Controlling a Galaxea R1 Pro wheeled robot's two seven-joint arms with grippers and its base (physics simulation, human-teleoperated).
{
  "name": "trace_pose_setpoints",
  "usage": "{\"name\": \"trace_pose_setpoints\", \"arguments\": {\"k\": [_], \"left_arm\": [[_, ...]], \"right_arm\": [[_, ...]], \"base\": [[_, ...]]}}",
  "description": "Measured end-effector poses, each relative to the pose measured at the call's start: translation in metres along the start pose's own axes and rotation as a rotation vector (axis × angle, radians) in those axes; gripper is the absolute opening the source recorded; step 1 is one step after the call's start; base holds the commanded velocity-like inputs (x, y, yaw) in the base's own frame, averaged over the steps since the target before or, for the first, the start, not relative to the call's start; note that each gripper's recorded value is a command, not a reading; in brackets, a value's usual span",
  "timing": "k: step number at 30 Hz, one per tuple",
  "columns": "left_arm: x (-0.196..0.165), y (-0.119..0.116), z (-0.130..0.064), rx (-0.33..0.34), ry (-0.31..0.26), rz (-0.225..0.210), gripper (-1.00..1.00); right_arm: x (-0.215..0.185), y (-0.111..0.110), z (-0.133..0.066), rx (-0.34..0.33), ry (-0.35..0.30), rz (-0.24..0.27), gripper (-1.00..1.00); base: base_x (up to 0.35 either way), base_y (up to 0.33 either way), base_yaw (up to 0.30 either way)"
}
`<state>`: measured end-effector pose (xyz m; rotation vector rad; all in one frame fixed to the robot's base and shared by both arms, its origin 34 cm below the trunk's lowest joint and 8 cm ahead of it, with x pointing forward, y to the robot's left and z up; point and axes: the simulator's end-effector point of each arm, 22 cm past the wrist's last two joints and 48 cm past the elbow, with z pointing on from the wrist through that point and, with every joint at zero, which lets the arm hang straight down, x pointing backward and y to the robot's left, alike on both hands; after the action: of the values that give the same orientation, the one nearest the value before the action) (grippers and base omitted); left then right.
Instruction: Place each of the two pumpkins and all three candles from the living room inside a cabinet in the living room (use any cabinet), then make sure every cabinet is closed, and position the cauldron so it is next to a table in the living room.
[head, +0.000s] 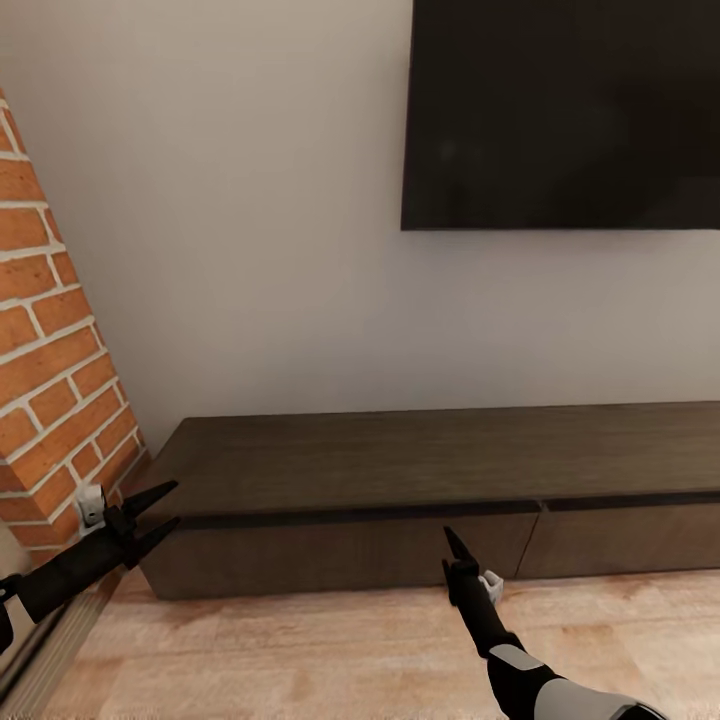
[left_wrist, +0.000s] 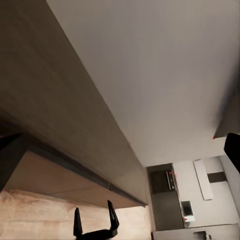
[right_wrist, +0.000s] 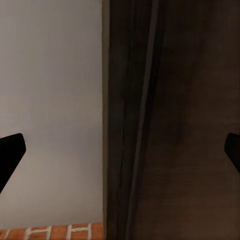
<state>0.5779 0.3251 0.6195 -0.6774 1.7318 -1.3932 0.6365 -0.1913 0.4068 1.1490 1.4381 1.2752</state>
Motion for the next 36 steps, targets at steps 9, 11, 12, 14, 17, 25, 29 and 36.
{"name": "trace_pose_setpoints", "arguments": {"k": [9, 11, 12, 14, 17, 25, 29, 36], "left_arm": [[0.003, 0.018, 0.005, -0.029, 0.010, -0.019, 1.00], [0.004, 0.023, 0.006, -0.035, 0.012, -0.023, 1.00], [0.004, 0.025, 0.006, -0.038, 0.013, -0.025, 1.00], [0.005, 0.029, 0.007, -0.045, 0.015, -0.030, 1.00], [0.006, 0.031, 0.008, -0.048, 0.017, -0.032, 1.00], [0.006, 0.030, 0.008, -0.046, 0.019, -0.030, 1.00], [0.006, 0.030, 0.008, -0.046, 0.019, -0.030, 1.00], [0.006, 0.030, 0.008, -0.046, 0.019, -0.030, 1.00]], "right_arm": [[0.003, -0.024, -0.008, 0.029, 0.003, 0.010, 1.00], [0.003, -0.029, -0.008, 0.037, 0.003, 0.012, 1.00], [0.004, -0.031, -0.009, 0.041, 0.003, 0.013, 1.00], [0.004, -0.036, -0.010, 0.049, 0.004, 0.014, 1.00], [0.004, -0.038, -0.010, 0.052, 0.005, 0.015, 1.00], [0.006, -0.038, -0.010, 0.052, 0.009, 0.012, 1.00], [0.006, -0.038, -0.010, 0.053, 0.010, 0.011, 1.00], [0.006, -0.038, -0.010, 0.052, 0.010, 0.010, 1.00]], "base": [[0.000, 0.000, 0.000], [0.000, 0.000, 0.000], [0.000, 0.000, 0.000], [0.000, 0.000, 0.000], [0.000, 0.000, 0.000], [0.070, 0.000, 0.000], [0.076, 0.000, 0.000], [0.186, 0.000, 0.000]]}}
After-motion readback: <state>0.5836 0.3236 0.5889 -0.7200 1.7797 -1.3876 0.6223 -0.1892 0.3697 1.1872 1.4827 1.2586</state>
